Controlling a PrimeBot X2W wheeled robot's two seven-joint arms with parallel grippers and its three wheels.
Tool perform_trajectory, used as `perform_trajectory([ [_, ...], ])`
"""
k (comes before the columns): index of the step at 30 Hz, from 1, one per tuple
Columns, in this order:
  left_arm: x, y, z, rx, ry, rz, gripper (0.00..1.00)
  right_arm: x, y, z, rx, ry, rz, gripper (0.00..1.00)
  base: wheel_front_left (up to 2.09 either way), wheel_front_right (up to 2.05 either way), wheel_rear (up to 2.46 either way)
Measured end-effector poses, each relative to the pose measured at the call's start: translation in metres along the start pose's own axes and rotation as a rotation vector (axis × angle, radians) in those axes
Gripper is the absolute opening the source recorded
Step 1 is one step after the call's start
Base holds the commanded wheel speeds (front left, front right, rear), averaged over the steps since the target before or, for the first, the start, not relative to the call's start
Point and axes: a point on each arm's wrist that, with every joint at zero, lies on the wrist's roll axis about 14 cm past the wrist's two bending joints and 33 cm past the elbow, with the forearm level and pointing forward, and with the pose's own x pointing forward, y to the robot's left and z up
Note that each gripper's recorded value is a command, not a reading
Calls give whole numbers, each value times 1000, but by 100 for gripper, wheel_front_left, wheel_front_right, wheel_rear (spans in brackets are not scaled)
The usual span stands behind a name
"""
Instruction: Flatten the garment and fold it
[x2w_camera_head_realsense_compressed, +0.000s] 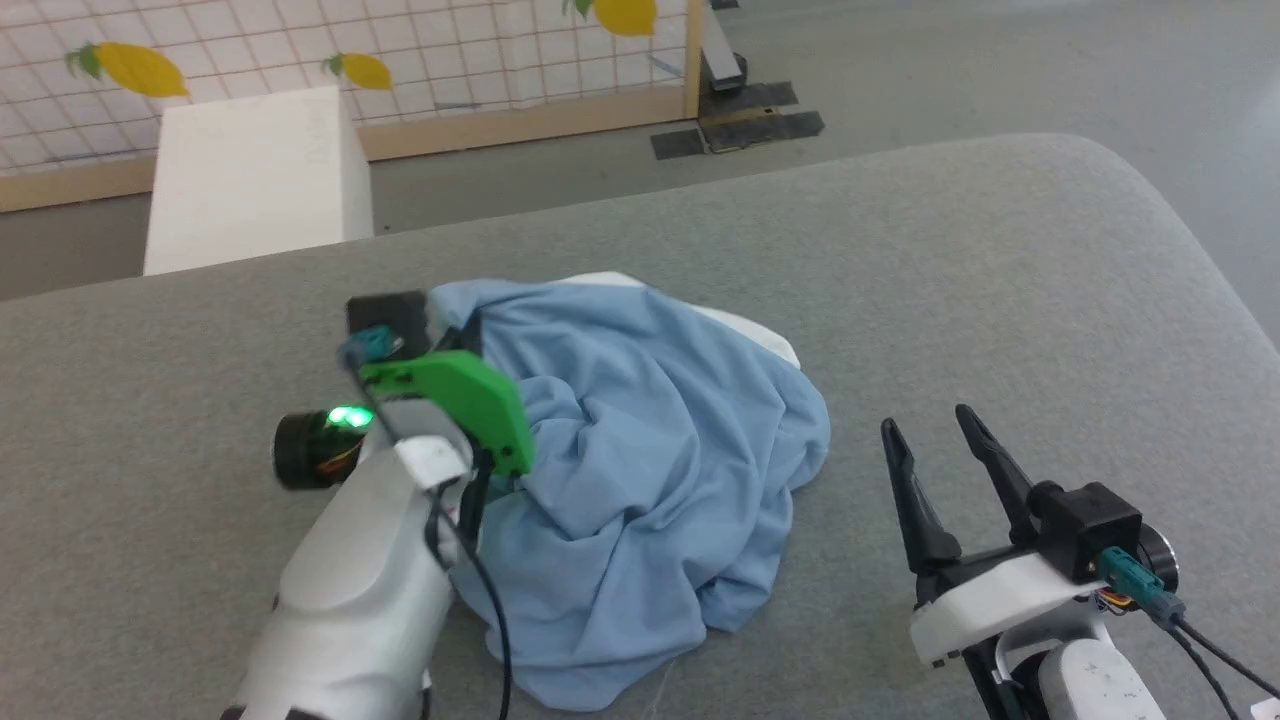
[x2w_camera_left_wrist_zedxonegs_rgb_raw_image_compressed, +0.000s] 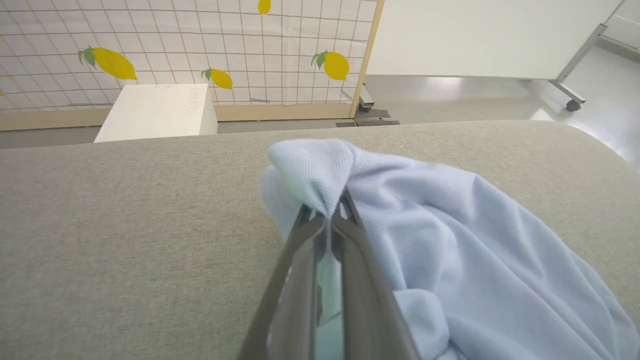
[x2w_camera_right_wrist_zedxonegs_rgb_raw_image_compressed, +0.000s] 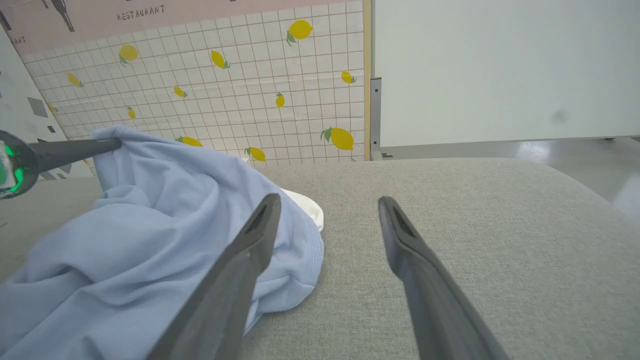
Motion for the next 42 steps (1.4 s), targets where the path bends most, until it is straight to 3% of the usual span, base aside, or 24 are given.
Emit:
perform_trajectory([
  [8,-63,101,0,-20,-103,271,0,9,23,3,4,-7,71,100,0,0,0],
  [13,-120,149,-33,-44,-1,433,0,19,43,5,6,-12,133,100,0,0,0],
  [16,-152,161,-67,-98,119,496,0,24,55,4,5,-2,169,100,0,0,0],
  [17,-162,162,-79,-124,158,510,7,26,59,2,4,7,181,100,0,0,0],
  [18,-168,162,-85,-143,176,518,48,27,62,1,4,14,189,100,0,0,0],
  [19,-175,162,-91,-158,189,525,100,29,65,-1,4,26,197,100,0,0,0],
  [22,-186,166,-87,-173,139,553,100,34,71,-9,1,65,214,100,0,0,0],
  [28,-197,173,-42,-141,-164,593,100,53,73,-30,-22,203,218,100,0,0,0],
  [37,-206,174,8,-76,-377,607,100,71,85,-101,-88,639,242,100,0,0,0],
  [42,-206,173,10,-61,-394,606,100,71,90,-129,-124,822,254,100,0,0,0],
])
